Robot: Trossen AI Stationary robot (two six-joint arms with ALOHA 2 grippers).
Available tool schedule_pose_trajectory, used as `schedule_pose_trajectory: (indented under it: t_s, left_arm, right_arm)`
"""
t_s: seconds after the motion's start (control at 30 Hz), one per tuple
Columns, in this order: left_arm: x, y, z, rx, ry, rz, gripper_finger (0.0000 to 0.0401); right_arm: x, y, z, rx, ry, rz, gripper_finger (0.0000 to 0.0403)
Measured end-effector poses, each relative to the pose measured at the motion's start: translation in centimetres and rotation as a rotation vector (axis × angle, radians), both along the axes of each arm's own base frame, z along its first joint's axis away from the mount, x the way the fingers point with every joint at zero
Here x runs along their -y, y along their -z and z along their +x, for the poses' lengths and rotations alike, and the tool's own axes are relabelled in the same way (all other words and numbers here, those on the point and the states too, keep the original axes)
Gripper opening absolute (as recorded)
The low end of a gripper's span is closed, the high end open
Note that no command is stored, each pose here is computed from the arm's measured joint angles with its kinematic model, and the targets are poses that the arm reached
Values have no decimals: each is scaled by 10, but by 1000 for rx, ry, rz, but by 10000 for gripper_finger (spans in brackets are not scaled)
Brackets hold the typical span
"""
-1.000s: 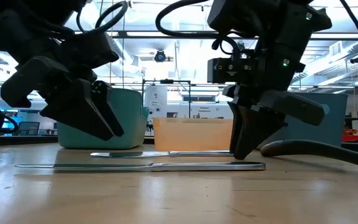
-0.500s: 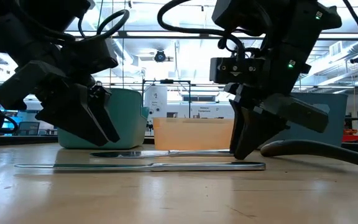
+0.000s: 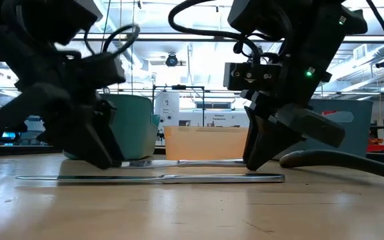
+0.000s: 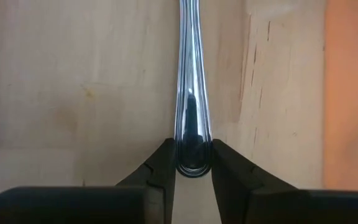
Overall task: Pick & Place Kitchen Items
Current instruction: Put the top silver knife into the orange bin
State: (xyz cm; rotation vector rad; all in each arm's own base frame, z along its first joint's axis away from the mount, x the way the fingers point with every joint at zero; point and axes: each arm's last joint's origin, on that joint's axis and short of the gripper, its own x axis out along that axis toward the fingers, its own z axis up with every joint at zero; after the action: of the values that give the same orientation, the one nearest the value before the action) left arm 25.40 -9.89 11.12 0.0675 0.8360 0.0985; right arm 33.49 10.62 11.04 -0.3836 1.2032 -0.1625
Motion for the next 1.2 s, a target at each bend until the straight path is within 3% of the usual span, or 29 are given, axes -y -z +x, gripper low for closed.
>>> schedule_pose_trajectory:
  t_s: [0.4, 0.63, 0.83, 1.2]
  left_arm:
    - [-7, 6, 6, -15, -8, -23, 219]
    - [-7, 6, 7, -13, 55, -32, 140]
    - [-11, 8, 9, -18, 18, -47, 67]
    - [-12, 9, 9, -22, 14, -45, 78]
  right_arm:
    - [-3, 6, -6, 28, -8, -40, 82]
    - [-3, 6, -6, 22, -17, -39, 82]
    - [-3, 6, -6, 27, -6, -41, 82]
    - [-3, 6, -6, 31, 2, -41, 82]
